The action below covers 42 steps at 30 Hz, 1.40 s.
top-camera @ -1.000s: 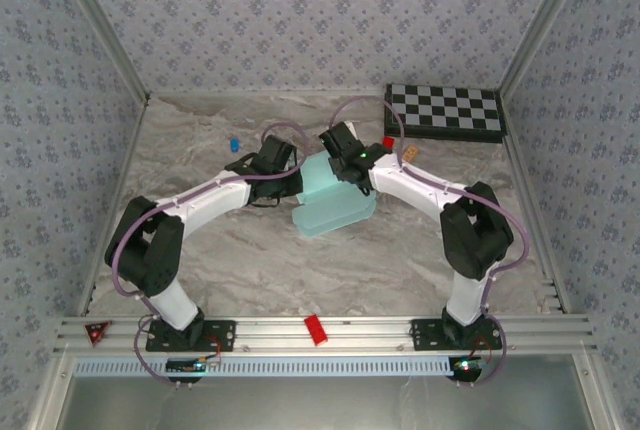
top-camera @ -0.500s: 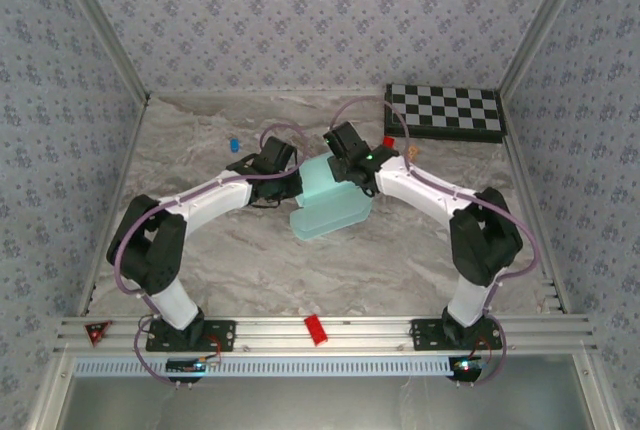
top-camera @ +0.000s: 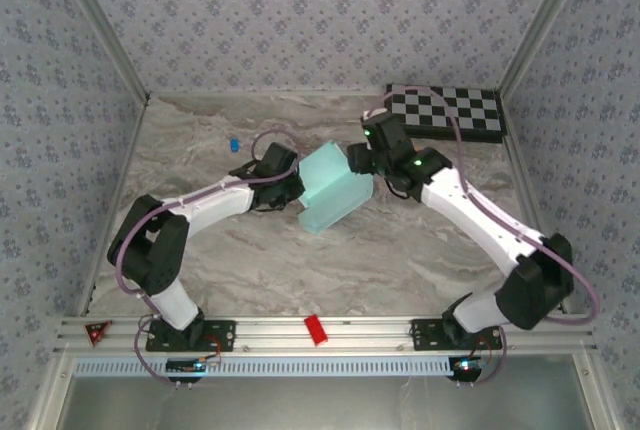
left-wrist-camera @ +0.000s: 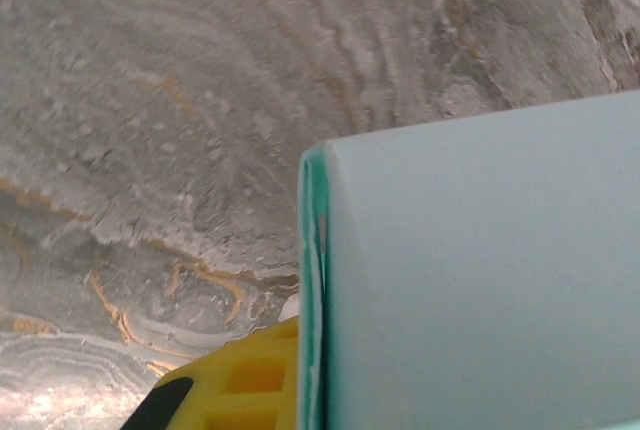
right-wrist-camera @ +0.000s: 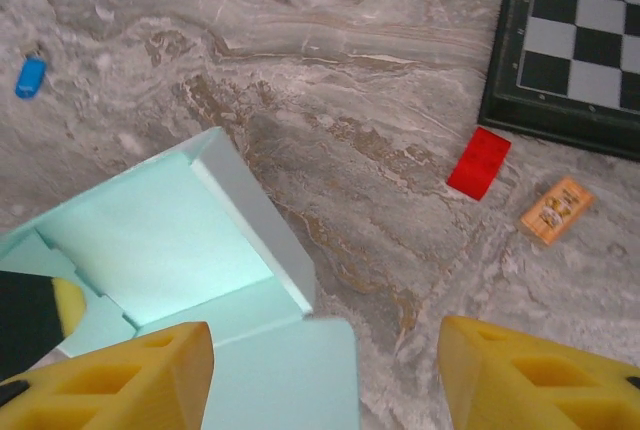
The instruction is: Fold the paper box
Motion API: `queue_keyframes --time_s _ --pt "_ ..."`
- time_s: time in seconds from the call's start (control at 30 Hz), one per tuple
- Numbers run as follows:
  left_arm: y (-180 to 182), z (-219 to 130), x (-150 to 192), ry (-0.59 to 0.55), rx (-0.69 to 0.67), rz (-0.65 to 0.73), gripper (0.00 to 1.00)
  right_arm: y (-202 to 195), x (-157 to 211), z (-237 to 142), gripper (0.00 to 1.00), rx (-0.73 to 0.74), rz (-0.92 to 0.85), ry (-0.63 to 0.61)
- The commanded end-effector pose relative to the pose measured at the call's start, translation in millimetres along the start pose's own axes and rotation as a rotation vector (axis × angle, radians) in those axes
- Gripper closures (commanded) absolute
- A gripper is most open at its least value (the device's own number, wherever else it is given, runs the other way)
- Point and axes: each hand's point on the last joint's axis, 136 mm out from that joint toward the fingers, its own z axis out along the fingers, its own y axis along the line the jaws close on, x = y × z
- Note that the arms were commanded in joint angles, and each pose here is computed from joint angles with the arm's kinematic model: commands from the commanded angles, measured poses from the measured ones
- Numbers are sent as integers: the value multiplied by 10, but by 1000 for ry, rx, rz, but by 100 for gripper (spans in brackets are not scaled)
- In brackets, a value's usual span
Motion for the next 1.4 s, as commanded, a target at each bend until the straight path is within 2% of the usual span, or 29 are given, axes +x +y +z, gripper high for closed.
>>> queue_keyframes --time_s 0.0,0.1,0.17,0.2,0.3,0.43,0.53,0.7,1.07,1.37 --pt "-76 -152 -108 -75 48 -199 100 -81 116 -263 37 -33 97 19" --pt "47 -239 -116 -106 -38 -293 100 -111 143 -464 36 -57 140 -9" --pt "95 -307 -100 -108 -94 -333 100 -112 226 -600 36 -92 188 23" --pt "99 -326 -85 -108 -105 -346 100 -120 356 -578 36 -99 200 54" --pt "102 -367 -13 -98 -112 -419 100 -82 411 -634 36 -139 253 66" --pt "138 -430 104 -95 -126 -510 100 123 584 -622 40 -248 380 134" --pt "174 -465 177 -97 -143 -553 100 268 676 -580 42 -310 442 142" --pt "203 -468 279 -85 -164 -573 100 434 730 -547 43 -369 467 139" --pt "277 -405 416 -58 -170 -619 100 498 817 -384 44 -356 475 154" --pt "282 -425 460 -49 -176 -627 100 570 875 -238 54 -359 499 175"
